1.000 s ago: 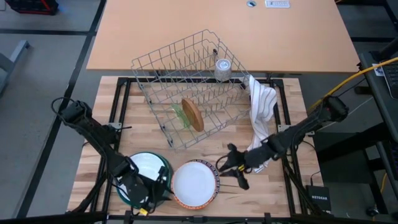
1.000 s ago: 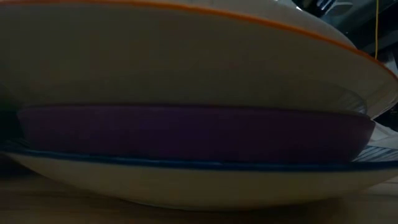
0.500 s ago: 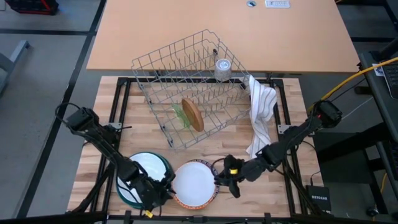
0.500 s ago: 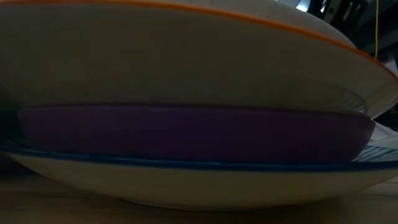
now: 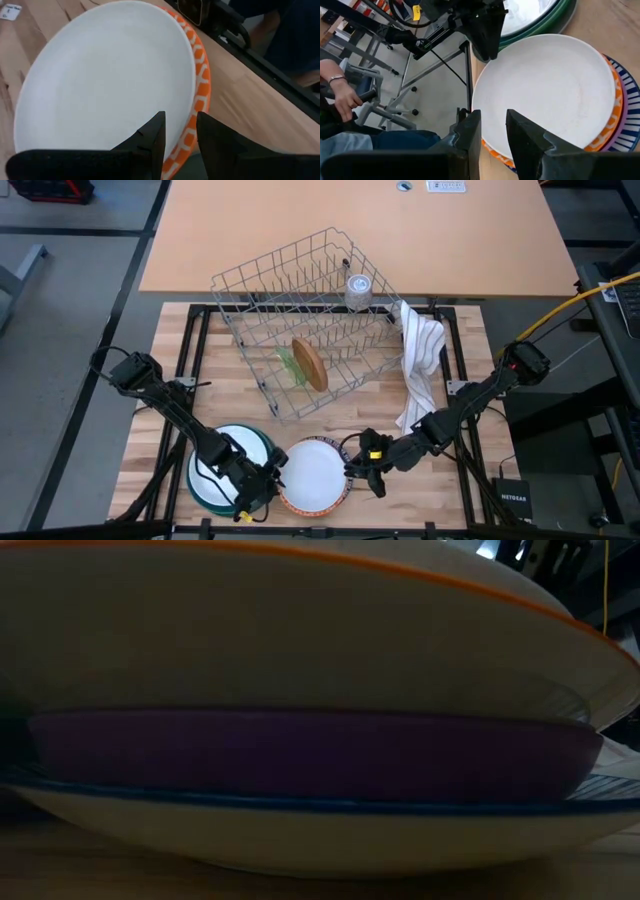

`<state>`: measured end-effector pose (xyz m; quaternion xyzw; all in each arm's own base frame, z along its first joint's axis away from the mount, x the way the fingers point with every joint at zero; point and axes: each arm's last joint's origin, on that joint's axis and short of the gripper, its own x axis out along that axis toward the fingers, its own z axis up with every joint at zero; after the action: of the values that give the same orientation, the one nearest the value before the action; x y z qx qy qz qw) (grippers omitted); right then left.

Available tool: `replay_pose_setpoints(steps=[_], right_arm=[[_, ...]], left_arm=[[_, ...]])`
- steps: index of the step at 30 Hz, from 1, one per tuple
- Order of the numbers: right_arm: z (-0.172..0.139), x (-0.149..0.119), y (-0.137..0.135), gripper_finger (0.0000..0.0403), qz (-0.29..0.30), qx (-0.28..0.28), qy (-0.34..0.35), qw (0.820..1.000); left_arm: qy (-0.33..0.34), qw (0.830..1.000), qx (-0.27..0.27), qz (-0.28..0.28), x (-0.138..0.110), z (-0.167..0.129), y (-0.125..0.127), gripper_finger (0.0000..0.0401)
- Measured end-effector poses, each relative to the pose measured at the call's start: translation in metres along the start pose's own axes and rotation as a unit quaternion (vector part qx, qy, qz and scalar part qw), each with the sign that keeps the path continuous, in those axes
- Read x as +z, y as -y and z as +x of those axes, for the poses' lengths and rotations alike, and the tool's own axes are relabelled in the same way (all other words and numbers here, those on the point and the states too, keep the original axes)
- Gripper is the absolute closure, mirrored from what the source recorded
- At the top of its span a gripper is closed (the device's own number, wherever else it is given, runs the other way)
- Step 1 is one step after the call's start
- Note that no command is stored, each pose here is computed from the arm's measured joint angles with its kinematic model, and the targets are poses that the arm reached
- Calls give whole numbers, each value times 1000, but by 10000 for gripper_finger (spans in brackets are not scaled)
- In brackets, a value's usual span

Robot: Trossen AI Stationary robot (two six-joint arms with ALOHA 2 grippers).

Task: Sort dishes
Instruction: Put the white plate into the dish rack

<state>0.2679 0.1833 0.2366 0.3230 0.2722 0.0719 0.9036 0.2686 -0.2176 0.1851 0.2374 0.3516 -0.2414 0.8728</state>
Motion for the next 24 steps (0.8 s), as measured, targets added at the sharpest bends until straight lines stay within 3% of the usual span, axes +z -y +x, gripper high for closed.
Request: replay_pose_setpoints(steps=[10, 24], right_arm=[[0, 0, 0, 306, 0, 0, 0, 1000], [0, 0, 0, 306, -1, -3, 3, 1000]], left_arm=[[-12, 999, -31, 0, -4, 2, -6, 301], [-37, 999, -33, 13, -12, 15, -8, 305]])
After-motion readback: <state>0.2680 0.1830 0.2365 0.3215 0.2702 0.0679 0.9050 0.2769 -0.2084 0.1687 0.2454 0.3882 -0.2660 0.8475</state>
